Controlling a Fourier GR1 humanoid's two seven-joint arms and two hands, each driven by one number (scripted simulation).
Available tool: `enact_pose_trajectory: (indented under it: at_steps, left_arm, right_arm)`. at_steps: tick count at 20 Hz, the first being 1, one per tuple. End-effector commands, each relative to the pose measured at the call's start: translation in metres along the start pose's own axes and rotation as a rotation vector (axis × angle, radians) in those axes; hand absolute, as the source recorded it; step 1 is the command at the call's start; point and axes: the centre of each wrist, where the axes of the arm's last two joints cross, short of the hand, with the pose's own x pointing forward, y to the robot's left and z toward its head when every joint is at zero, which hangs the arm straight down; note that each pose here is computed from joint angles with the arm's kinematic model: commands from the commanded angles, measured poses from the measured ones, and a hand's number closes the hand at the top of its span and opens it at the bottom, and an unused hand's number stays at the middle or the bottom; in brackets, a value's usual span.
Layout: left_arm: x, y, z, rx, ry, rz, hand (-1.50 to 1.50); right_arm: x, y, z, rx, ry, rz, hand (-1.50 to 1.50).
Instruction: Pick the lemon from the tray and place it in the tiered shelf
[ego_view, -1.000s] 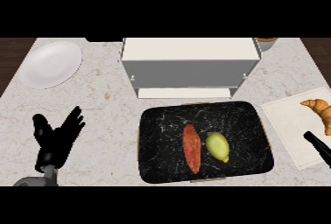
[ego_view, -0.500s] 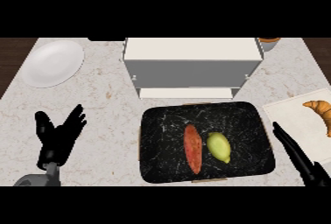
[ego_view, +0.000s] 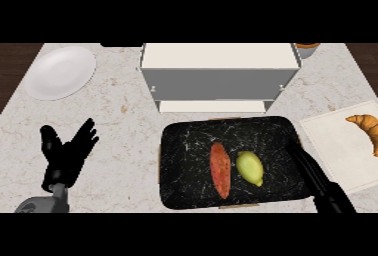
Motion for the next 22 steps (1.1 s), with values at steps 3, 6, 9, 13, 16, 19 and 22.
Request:
enact_pose_trajectory:
  at_steps: [3,6,9,13,16,19,22]
  left_arm:
    - [-0.003,-0.001,0.005,-0.004,0.012,0.014,0.0]
    - [0.018,0.021,-0.005,0.001,-0.014,0.021,0.0]
    - [-0.003,0.002,0.009,-0.018,0.006,0.017,0.0]
    - [-0.011,-0.006,-0.012,-0.01,0.0,0.008,0.0]
    - [-0.009,0.011,0.005,-0.001,0.005,-0.009,0.0]
    - [-0.003,0.015,0.012,-0.016,0.013,-0.01,0.0]
    - [-0.011,0.006,0.009,-0.007,-0.003,0.012,0.0]
  right_arm:
    - [-0.01,0.017,0.001,-0.034,0.059,0.054,-1.5]
    - [-0.003,0.027,-0.012,-0.042,0.053,0.058,-1.5]
    - [-0.009,0.039,-0.027,-0.052,0.061,0.052,-1.5]
    - [0.017,0.051,-0.009,-0.035,0.067,0.054,-1.5]
    - [-0.008,0.056,-0.034,-0.043,0.094,0.092,-1.5]
    - [-0.007,0.063,-0.032,-0.077,0.116,0.091,-1.5]
    - [-0.017,0.067,-0.046,-0.107,0.123,0.123,-1.5]
